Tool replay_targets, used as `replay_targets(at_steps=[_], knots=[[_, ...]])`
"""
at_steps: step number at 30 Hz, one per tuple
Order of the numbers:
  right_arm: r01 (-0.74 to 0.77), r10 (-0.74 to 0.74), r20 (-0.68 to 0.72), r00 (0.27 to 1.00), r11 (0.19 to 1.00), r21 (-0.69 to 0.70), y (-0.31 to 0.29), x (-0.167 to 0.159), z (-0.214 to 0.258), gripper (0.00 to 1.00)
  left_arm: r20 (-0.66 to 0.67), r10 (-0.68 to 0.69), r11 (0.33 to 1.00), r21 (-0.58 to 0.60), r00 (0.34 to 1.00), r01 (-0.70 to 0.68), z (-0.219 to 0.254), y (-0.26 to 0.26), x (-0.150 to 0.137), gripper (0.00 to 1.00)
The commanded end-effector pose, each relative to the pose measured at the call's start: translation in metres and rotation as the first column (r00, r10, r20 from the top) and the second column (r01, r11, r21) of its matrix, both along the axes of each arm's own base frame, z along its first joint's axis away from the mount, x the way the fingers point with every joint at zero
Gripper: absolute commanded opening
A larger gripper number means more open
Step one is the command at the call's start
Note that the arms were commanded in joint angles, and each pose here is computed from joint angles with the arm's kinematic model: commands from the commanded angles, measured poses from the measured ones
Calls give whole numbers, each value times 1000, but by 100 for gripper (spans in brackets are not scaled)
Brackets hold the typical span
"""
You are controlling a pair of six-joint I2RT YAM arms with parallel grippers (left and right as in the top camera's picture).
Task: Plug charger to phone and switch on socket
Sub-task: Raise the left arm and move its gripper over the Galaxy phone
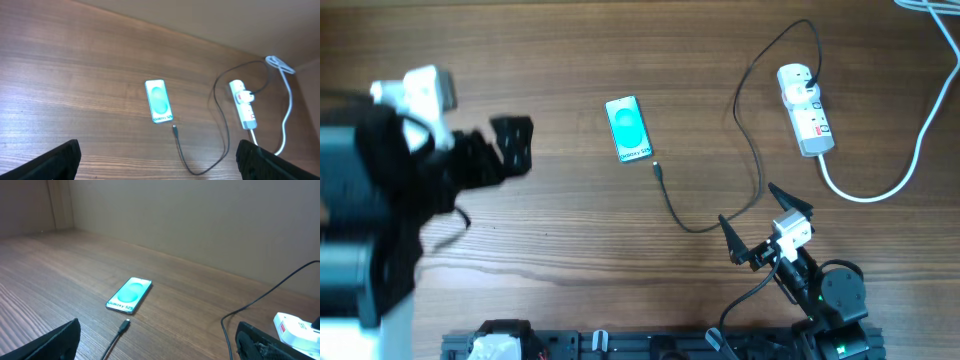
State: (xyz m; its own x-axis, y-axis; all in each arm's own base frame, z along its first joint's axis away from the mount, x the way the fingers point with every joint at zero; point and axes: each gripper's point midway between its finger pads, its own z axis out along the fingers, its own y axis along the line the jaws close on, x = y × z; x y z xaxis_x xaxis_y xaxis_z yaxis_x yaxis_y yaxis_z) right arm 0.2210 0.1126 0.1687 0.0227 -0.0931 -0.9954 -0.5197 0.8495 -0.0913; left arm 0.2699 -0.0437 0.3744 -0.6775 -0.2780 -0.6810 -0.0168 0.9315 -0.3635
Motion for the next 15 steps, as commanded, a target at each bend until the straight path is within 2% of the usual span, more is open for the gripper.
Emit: replay_targets(at_steps=[1, 5, 11, 13, 14, 15], knots=[[7, -7, 6, 1000, 1000, -5, -1, 1, 0, 100, -125, -26, 1000, -6, 992, 26, -23, -3, 22, 100], [7, -7, 6, 1000, 1000, -5, -1, 1, 0, 100, -259, -93, 994, -81, 961, 74, -54, -18, 36, 100], [7, -7, 6, 1000, 1000, -5, -1, 1, 0, 100, -303, -109, 991, -102, 947, 81, -67, -21, 45, 100], [7, -7, 6, 1000, 1000, -5, -1, 1, 0, 100, -303, -109, 991, -102, 947, 82, -67, -21, 45, 81], [7, -7, 6, 1000, 1000, -5, -1, 1, 0, 100, -303, -109, 991, -102, 947, 81, -67, -21, 45, 61], [7, -7, 6, 1000, 1000, -5, -1, 1, 0, 100, -305, -109, 992, -102, 946, 81, -67, -21, 44, 37]])
